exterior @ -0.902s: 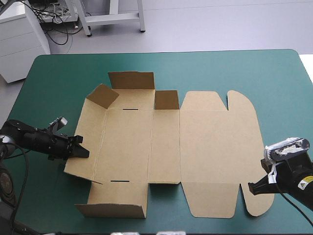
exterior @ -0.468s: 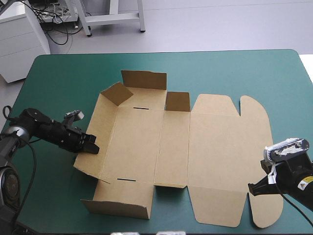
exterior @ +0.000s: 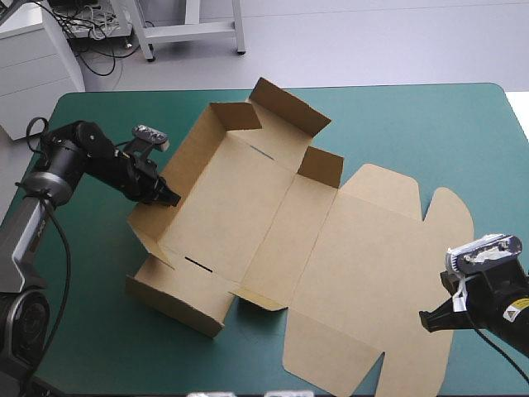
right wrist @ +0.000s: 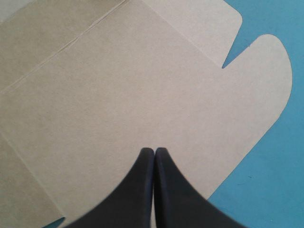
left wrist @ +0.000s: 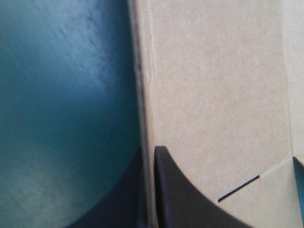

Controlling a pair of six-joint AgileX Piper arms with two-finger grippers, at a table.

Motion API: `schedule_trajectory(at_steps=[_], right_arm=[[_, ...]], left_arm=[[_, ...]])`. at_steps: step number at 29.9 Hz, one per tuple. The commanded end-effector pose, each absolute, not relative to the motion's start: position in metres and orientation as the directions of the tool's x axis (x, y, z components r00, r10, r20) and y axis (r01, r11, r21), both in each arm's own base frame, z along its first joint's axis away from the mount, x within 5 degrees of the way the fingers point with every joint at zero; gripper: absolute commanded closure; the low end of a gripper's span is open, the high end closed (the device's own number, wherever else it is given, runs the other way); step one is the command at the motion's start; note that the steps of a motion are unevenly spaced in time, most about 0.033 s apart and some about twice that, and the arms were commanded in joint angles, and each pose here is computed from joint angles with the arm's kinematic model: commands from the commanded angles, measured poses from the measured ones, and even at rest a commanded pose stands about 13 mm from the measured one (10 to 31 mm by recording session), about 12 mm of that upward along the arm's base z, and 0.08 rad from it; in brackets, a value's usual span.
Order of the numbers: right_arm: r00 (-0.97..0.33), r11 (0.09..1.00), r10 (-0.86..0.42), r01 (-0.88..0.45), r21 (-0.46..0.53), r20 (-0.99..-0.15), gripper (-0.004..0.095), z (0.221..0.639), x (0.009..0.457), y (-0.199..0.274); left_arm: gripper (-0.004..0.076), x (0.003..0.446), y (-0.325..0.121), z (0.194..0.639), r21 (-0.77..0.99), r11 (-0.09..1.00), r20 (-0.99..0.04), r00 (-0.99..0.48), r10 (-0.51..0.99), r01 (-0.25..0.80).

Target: Fold the box

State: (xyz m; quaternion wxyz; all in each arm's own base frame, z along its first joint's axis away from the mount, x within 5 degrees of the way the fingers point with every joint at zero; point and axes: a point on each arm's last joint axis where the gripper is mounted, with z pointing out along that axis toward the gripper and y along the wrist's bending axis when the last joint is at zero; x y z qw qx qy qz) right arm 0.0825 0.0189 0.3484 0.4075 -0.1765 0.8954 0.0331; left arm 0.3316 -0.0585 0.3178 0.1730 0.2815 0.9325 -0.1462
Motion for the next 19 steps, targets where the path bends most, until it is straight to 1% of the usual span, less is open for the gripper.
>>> schedule_trajectory(at_steps=[1,3,6,9,12,16,19], right_arm=[[-0.55,0.94,-0.273,-0.325,-0.099,-0.789,0.0931,0.359,0.085,0.019],[-0.545,0.941,-0.272,-0.323,-0.101,-0.793,0.0931,0.36,0.086,0.019],[-0.538,0.942,-0.27,-0.32,-0.103,-0.799,0.0931,0.361,0.086,0.019],[-0.539,0.944,-0.262,-0.315,-0.097,-0.801,0.0931,0.361,0.087,0.018],[-0.538,0.945,-0.258,-0.312,-0.095,-0.802,0.0931,0.361,0.087,0.018],[-0.538,0.945,-0.258,-0.312,-0.095,-0.802,0.0931,0.361,0.087,0.018],[-0.538,0.945,-0.26,-0.312,-0.097,-0.802,0.0931,0.361,0.087,0.018]], left_arm=[[0.0756,0.33,-0.079,0.371,0.017,0.762,-0.544,-0.633,0.55,0.648],[0.0756,0.33,-0.09,0.389,0.105,0.731,-0.574,-0.56,0.598,0.674],[0.0756,0.328,-0.11,0.408,0.256,0.675,-0.585,-0.445,0.678,0.692],[0.0756,0.322,-0.132,0.416,0.401,0.58,-0.552,-0.319,0.771,0.709],[0.0756,0.317,-0.154,0.42,0.517,0.497,-0.515,-0.21,0.831,0.697],[0.0756,0.308,-0.18,0.426,0.614,0.393,-0.488,-0.063,0.871,0.684],[0.0756,0.302,-0.192,0.426,0.642,0.318,-0.458,0.016,0.889,0.698]])
